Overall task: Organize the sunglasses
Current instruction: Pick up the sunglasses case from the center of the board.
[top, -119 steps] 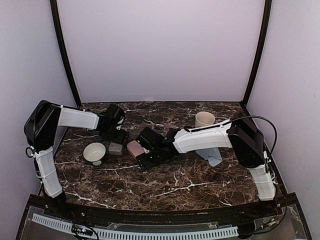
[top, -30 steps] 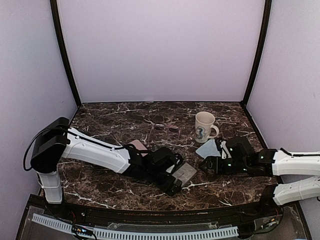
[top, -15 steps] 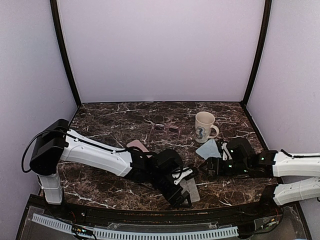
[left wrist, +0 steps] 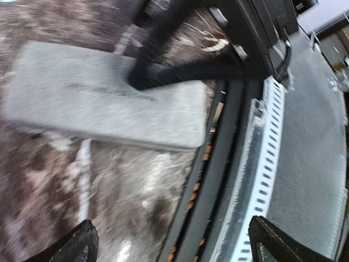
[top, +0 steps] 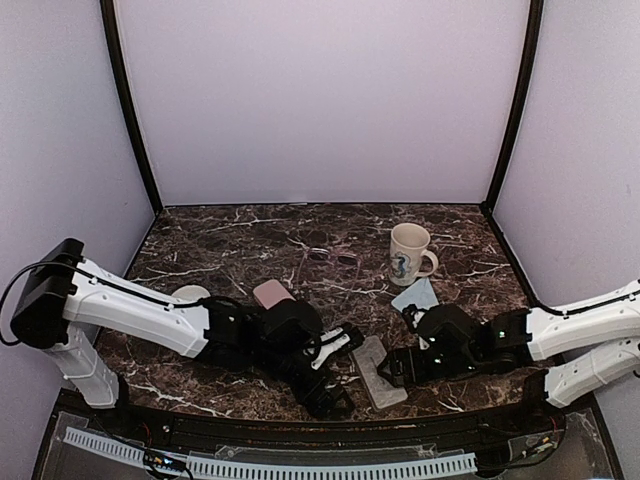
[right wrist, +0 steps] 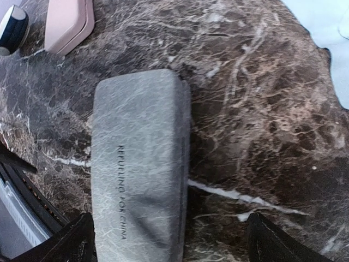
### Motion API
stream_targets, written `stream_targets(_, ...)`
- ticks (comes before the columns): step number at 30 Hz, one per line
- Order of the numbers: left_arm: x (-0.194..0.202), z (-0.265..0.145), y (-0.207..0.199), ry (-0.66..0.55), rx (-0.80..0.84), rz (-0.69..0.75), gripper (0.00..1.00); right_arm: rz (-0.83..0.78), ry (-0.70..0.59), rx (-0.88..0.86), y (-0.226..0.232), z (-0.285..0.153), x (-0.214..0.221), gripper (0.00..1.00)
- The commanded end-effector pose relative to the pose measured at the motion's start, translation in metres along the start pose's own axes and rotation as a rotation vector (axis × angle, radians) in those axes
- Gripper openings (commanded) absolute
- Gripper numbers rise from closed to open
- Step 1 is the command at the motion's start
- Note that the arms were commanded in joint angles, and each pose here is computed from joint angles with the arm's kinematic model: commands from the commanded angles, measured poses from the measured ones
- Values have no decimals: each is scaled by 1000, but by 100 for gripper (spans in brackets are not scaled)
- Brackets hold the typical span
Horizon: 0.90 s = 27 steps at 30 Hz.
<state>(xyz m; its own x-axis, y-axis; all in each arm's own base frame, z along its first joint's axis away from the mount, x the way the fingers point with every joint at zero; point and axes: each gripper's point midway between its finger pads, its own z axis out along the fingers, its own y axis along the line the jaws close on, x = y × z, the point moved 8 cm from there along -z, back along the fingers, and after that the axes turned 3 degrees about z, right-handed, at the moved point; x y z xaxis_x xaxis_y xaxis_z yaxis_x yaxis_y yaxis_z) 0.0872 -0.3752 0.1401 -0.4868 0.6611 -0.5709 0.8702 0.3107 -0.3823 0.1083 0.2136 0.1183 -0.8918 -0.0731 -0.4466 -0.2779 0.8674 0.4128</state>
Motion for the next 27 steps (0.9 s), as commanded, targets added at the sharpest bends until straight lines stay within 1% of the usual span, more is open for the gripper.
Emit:
stream_targets(1, 16, -34, 30, -91, -222, -93, 99, -61, -25, 62, 27, 2, -1, 98)
stream_targets(3, 22, -43, 45, -104, -259, -155, 99, -100, -10, 113, 36, 7, 2, 98)
stream_targets(5, 25, -51, 54, -126, -282, -187, 99, -137, 17, 184, 40, 13, 6, 99)
stream_targets(8, 23, -62, 60, -162, -299, -191, 99, -179, 47, 287, 42, 23, 11, 99)
stream_targets(11, 21, -66, 60, -175, -309, -178, 99, -205, 61, 333, 46, 29, 13, 100)
stream_targets(14, 21, -64, 60, -169, -299, -178, 99, -212, 72, 328, 49, 32, 15, 99)
stream_targets(23, 21, -47, 63, -142, -267, -196, 99, -218, 85, 260, 53, 31, 18, 90)
stream_targets(27, 19, -45, 65, -143, -277, -201, 99, -227, 90, 262, 53, 32, 19, 82)
